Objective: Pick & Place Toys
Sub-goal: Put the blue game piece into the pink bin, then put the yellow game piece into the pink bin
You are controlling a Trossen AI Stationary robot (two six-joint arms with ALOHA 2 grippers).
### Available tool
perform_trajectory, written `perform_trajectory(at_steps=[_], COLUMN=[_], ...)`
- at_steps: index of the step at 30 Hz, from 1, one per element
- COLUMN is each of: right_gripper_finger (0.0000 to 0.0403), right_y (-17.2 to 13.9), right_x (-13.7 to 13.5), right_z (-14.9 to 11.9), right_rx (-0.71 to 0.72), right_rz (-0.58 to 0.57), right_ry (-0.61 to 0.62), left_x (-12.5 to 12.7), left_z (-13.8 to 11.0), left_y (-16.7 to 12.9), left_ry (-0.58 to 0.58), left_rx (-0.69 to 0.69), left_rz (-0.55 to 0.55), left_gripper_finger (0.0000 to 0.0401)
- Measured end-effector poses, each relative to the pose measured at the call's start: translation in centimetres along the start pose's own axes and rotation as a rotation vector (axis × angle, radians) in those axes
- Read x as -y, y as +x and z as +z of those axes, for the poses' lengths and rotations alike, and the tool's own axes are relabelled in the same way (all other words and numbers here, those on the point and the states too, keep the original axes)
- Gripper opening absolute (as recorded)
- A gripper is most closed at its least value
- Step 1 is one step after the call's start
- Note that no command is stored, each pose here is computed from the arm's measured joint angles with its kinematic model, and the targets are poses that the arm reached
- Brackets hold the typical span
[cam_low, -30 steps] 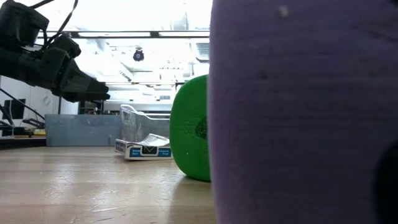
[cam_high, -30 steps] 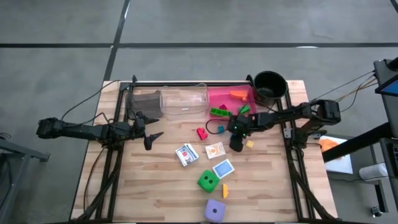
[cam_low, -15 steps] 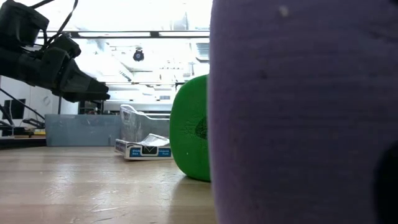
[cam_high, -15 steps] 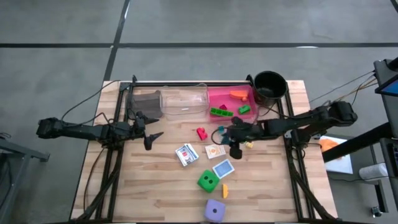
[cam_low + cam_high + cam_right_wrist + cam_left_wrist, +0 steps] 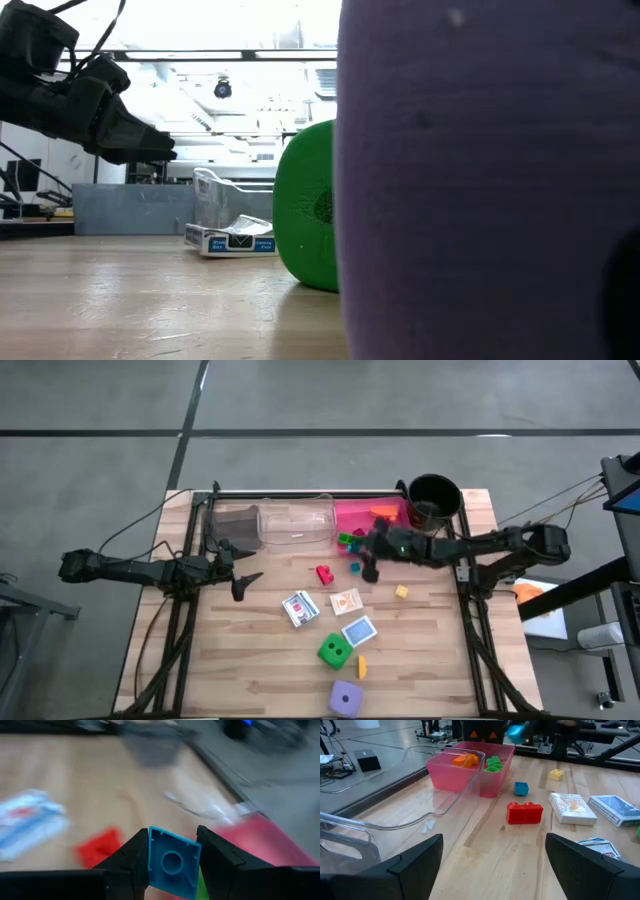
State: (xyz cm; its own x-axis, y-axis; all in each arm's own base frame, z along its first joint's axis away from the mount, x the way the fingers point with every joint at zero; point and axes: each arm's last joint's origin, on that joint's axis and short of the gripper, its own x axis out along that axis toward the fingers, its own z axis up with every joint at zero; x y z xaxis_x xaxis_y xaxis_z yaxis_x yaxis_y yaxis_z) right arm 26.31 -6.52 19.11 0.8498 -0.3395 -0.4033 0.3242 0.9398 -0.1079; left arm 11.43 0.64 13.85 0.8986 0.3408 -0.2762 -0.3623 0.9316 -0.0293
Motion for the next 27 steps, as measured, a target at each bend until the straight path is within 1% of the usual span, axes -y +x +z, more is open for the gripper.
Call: perform_trajectory(at_steps=[4,6,9,12,13,15,19,21,24,27], right_gripper_finger=[0.0133,0.0133,0.0133,0.0133,0.0138,0.0175,0.0279,0.0320,0.0355,0.0364], right_y=[0.2,0.1,-0.2,-0.3,-0.3,-0.3,-0.2,-0.2,-0.1,-0.1], right_x=[4.5,6.3,7.9,8.2,8.2,8.0,7.8,7.6,7.2,6.5], right_z=[-0.9,-1.6,-2.4,-2.8,-2.8,-2.7,-2.4,-2.2,-1.8,-1.6], right_rx=[-0.100,-0.161,-0.219,-0.245,-0.244,-0.241,-0.230,-0.226,-0.218,-0.237], right_rz=[-0.146,-0.194,-0.197,-0.140,-0.127,-0.117,-0.108,-0.103,-0.089,-0.061], right_ry=[0.090,0.128,0.167,0.192,0.199,0.208,0.212,0.212,0.207,0.214], left_x=[0.0,0.0,0.0,0.0,0.0,0.0,0.0,0.0,0.0,0.0], left_z=[0.0,0.0,0.0,0.0,0.0,0.0,0.0,0.0,0.0,0.0], left_y=[0.0,0.0,0.0,0.0,0.0,0.0,0.0,0.0,0.0,0.0], left_ry=[0.000,0.000,0.002,0.004,0.005,0.005,0.005,0.005,0.008,0.008], left_rx=[0.000,0.000,0.000,0.000,0.000,0.000,0.000,0.000,0.000,0.000], left_rz=[0.000,0.000,0.000,0.000,0.000,0.000,0.000,0.000,0.000,0.000], left_gripper_finger=[0.0351,0.0351,0.0351,0.0351,0.0351,0.0351,0.0351,0.0351,0.0351,0.0350])
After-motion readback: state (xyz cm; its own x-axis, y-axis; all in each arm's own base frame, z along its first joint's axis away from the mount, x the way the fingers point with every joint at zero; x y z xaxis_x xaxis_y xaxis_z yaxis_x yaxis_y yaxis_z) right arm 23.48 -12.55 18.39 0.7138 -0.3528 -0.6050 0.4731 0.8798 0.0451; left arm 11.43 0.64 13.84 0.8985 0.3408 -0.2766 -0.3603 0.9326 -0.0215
